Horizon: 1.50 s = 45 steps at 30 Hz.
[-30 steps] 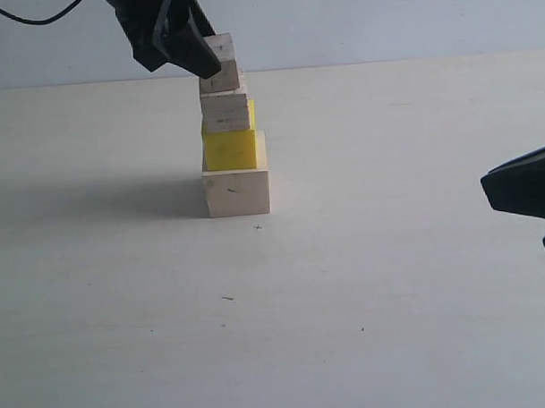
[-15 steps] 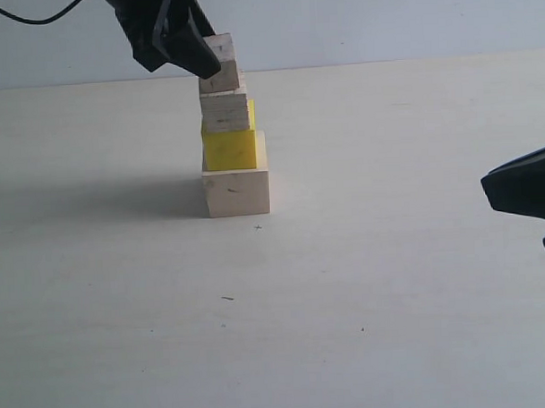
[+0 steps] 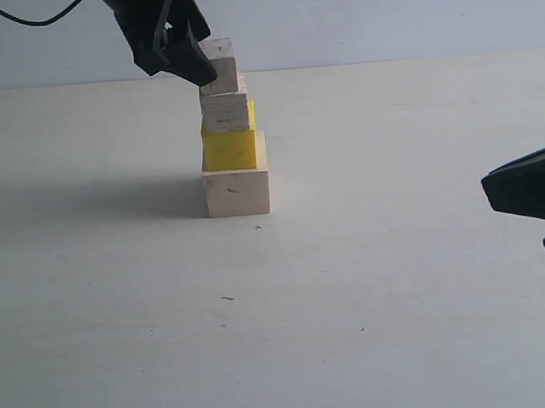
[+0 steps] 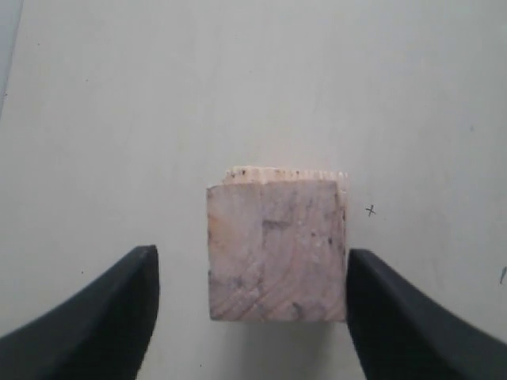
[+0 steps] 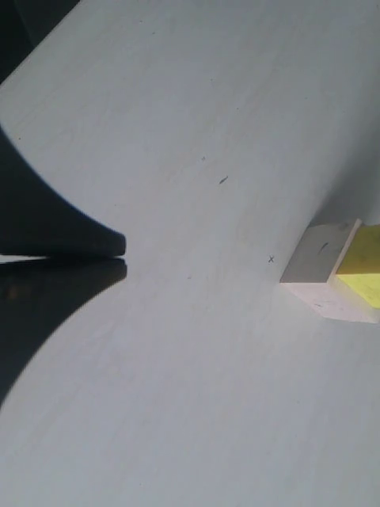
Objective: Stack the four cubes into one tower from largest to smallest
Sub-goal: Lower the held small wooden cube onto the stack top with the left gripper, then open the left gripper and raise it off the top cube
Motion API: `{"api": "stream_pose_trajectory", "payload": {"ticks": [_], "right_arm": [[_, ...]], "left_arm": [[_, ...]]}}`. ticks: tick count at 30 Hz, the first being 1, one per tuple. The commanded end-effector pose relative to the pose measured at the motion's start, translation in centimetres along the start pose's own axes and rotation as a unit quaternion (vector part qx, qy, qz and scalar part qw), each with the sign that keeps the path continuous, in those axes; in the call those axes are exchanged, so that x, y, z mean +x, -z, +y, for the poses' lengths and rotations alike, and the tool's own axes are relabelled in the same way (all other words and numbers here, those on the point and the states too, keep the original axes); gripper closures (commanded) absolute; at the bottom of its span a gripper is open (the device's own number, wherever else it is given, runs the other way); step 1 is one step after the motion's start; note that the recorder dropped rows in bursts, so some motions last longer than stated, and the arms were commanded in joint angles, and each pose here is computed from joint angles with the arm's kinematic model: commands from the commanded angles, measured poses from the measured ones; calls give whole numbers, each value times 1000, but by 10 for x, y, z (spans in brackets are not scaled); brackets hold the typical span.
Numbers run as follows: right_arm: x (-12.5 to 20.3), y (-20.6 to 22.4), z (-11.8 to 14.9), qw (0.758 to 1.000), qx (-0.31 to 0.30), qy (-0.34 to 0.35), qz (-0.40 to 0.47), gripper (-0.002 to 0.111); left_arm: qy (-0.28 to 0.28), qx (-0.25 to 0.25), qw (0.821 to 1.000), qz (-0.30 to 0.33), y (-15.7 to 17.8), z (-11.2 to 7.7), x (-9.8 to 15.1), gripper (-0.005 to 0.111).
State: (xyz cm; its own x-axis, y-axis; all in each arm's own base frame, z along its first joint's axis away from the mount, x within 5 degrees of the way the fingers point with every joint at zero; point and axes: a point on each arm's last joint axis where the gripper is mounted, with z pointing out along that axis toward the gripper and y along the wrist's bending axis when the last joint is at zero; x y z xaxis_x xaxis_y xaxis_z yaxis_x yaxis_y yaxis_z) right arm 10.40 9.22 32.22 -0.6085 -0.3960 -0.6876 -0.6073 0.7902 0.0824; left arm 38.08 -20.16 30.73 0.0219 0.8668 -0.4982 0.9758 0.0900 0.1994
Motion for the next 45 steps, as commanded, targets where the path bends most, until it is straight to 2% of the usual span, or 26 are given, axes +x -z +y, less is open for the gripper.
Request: {"api": "stream_pose_trajectory", "payload": {"ticks": [1, 20, 29, 35, 37, 43, 44, 45], "right_arm": [[0, 0, 1, 1000, -2, 2, -3, 108], [0, 0, 0, 1000, 0, 3, -3, 108], [0, 0, 0, 1000, 0, 3, -3, 108], [0, 0, 0, 1000, 0, 4, -3, 108], [0, 0, 0, 1000, 0, 4, -3, 108], [0, 0, 0, 1000, 0, 6, -3, 108], [0, 0, 0, 1000, 0, 7, -3, 108], [0, 0, 0, 1000, 1, 9, -6, 108]], "left_arm": [[-1, -14, 1000, -6, 4, 2, -1, 41], [-3, -7, 1000, -7, 14, -3, -3, 41], [-19, -29, 999, -19, 52, -14, -14, 41], [0, -78, 997, 7, 93, -25, -15, 42], [2, -96, 995, 26, 108, -30, -14, 48], [6, -141, 990, 13, 148, -46, -19, 98], [7, -145, 989, 9, 151, -48, -20, 105], [8, -148, 989, 3, 156, -51, -21, 107]]}}
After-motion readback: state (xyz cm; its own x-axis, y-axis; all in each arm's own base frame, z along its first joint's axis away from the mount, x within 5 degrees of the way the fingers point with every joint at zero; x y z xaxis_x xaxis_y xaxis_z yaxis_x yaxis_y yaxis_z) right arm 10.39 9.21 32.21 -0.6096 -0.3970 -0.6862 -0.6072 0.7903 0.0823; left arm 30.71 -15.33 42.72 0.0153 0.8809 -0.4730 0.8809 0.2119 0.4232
